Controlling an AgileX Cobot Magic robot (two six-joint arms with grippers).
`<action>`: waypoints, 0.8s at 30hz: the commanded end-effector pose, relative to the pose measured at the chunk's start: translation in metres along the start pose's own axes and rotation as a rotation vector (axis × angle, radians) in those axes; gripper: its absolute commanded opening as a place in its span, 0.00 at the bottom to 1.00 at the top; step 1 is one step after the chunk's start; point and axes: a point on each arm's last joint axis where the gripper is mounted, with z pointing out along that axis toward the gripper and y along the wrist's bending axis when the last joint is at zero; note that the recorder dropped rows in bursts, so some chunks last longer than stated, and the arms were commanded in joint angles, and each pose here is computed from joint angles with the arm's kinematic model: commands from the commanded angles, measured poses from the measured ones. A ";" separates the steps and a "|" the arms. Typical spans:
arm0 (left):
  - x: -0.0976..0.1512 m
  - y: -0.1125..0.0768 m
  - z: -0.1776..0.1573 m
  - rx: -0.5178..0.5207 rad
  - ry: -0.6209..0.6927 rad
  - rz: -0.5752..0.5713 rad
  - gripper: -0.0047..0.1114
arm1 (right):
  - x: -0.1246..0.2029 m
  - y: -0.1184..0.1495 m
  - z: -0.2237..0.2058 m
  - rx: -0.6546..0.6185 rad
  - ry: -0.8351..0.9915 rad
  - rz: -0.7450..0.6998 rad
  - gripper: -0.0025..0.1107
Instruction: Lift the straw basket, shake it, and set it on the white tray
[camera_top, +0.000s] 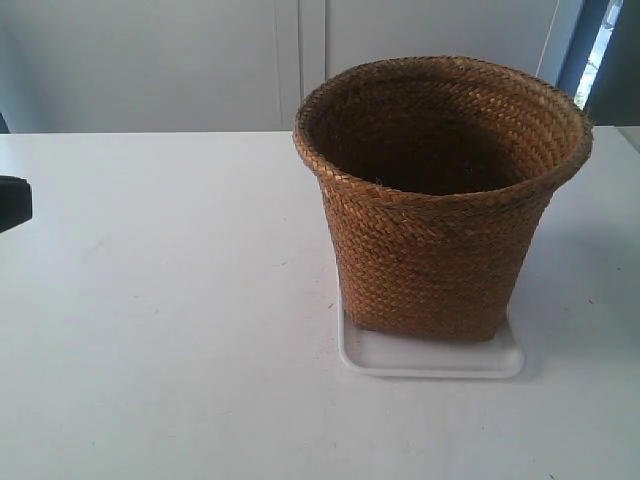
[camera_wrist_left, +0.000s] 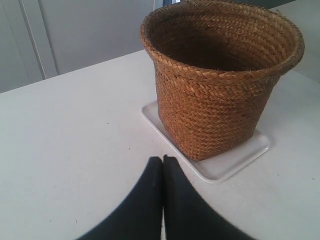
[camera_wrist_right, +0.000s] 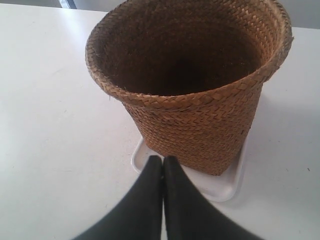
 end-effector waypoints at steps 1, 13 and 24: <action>0.007 0.011 -0.012 -0.113 0.029 -0.009 0.04 | 0.001 0.000 -0.001 0.001 -0.008 0.002 0.02; 0.052 0.002 -0.064 -0.331 0.094 -0.074 0.04 | 0.001 0.000 -0.001 0.001 -0.008 0.002 0.02; 0.098 0.017 -0.037 -0.371 -0.116 -0.248 0.04 | 0.001 0.000 -0.001 0.001 -0.008 -0.006 0.02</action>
